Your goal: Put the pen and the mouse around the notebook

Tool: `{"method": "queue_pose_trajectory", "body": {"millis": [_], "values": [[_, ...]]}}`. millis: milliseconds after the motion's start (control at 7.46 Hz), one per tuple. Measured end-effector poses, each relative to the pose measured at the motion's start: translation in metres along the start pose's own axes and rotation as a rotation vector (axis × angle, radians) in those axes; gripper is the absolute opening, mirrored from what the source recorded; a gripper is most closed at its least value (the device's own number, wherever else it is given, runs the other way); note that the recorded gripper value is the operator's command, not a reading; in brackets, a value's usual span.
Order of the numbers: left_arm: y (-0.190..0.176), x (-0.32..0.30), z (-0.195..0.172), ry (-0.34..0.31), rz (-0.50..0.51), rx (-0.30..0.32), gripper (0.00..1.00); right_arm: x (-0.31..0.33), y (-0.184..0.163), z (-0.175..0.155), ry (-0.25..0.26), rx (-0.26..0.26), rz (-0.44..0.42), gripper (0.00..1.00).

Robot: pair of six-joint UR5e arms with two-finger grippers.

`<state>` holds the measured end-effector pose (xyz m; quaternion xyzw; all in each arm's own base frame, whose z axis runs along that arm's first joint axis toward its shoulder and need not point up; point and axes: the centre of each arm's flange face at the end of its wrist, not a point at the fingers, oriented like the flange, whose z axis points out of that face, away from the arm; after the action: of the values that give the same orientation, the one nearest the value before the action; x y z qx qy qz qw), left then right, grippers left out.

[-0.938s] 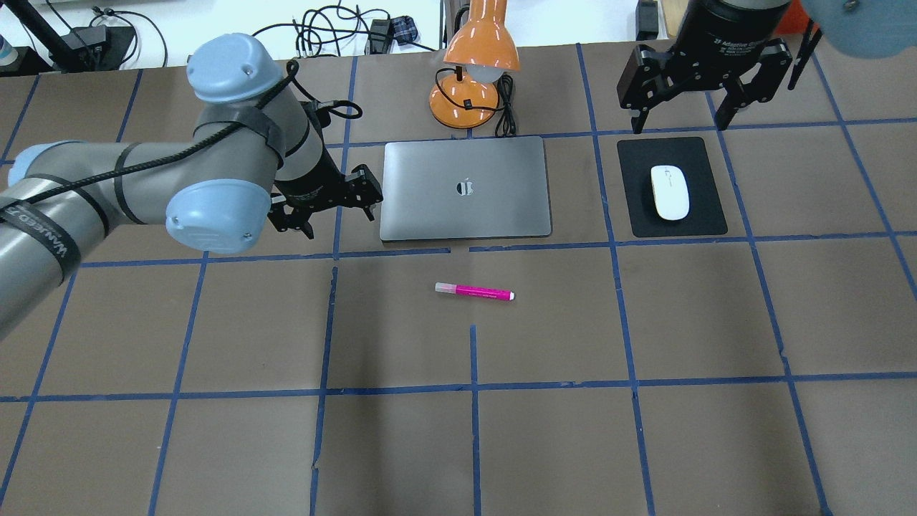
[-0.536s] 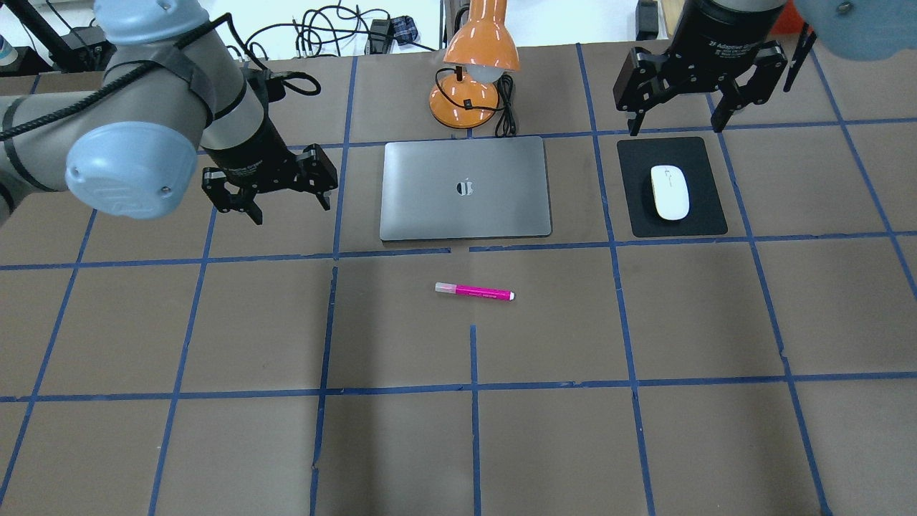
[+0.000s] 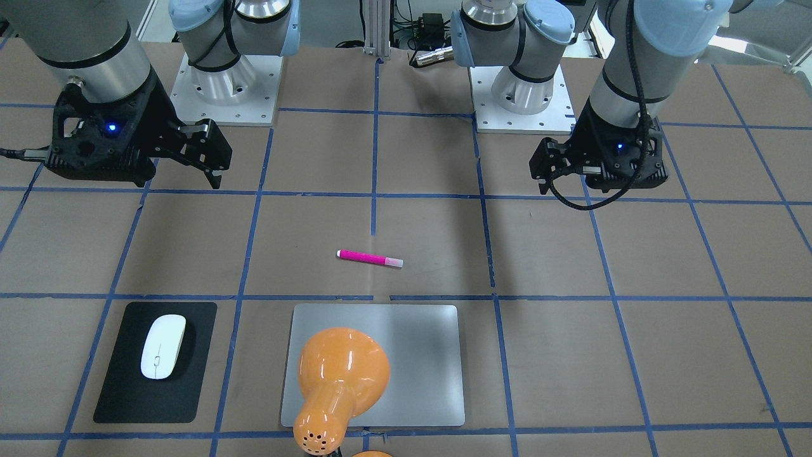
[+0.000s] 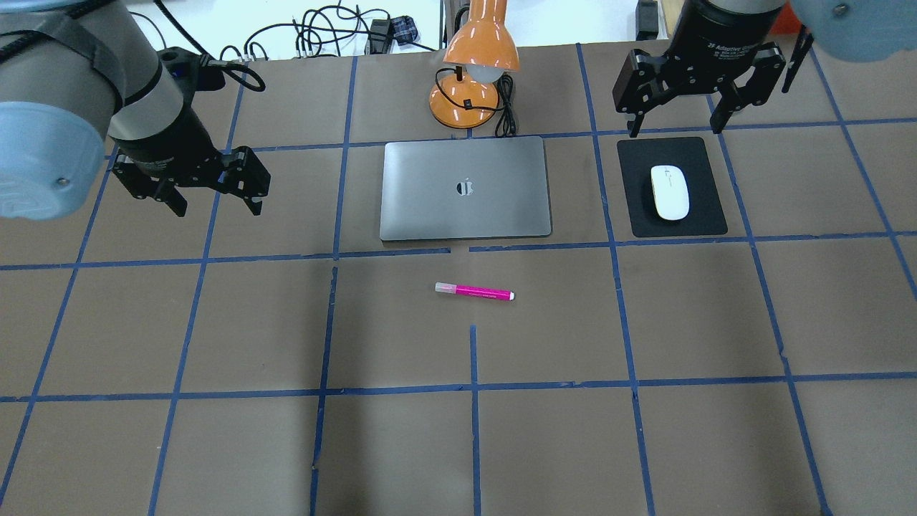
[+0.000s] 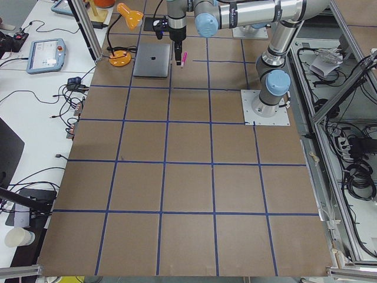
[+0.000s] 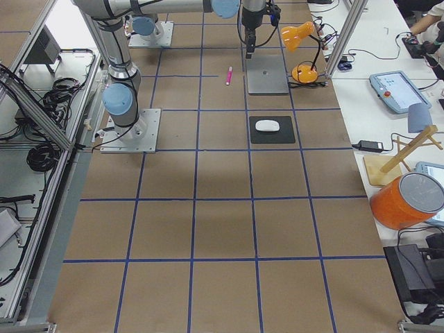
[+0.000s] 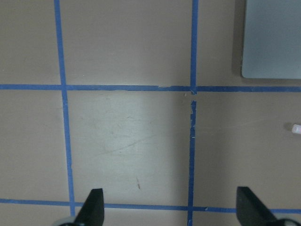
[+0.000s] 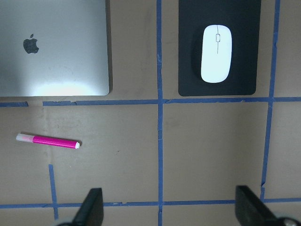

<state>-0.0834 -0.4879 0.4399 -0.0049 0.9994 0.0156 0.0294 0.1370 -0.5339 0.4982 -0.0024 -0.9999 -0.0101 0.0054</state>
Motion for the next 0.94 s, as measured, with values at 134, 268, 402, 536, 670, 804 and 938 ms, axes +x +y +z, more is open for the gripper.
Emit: {"method": "queue_pose_trajectory", "body": {"millis": [134,268,402,536,670,804,938], "values": [[0.007,0.000,-0.006,0.021,-0.024,-0.012,1.00,0.000,0.000,0.000,0.000,-0.001,0.000,1.00],[0.011,0.004,-0.009,0.058,-0.062,-0.020,1.00,0.000,0.000,0.000,0.000,-0.001,0.000,1.00],[0.011,0.007,-0.009,0.081,-0.081,-0.026,1.00,0.000,0.000,0.000,0.000,-0.001,0.000,1.00],[0.012,0.009,-0.009,0.090,-0.081,-0.025,1.00,0.000,0.000,0.000,-0.001,-0.001,0.000,1.00],[0.013,0.010,-0.010,0.087,-0.080,-0.024,1.00,0.000,0.000,0.000,-0.001,-0.001,0.000,1.00],[0.014,0.012,-0.009,0.074,-0.076,-0.026,1.00,0.000,0.000,0.000,0.000,-0.001,0.000,1.00],[0.015,0.016,-0.009,0.063,-0.067,-0.027,1.00,0.000,0.000,0.000,0.000,-0.002,0.000,1.00]]}}
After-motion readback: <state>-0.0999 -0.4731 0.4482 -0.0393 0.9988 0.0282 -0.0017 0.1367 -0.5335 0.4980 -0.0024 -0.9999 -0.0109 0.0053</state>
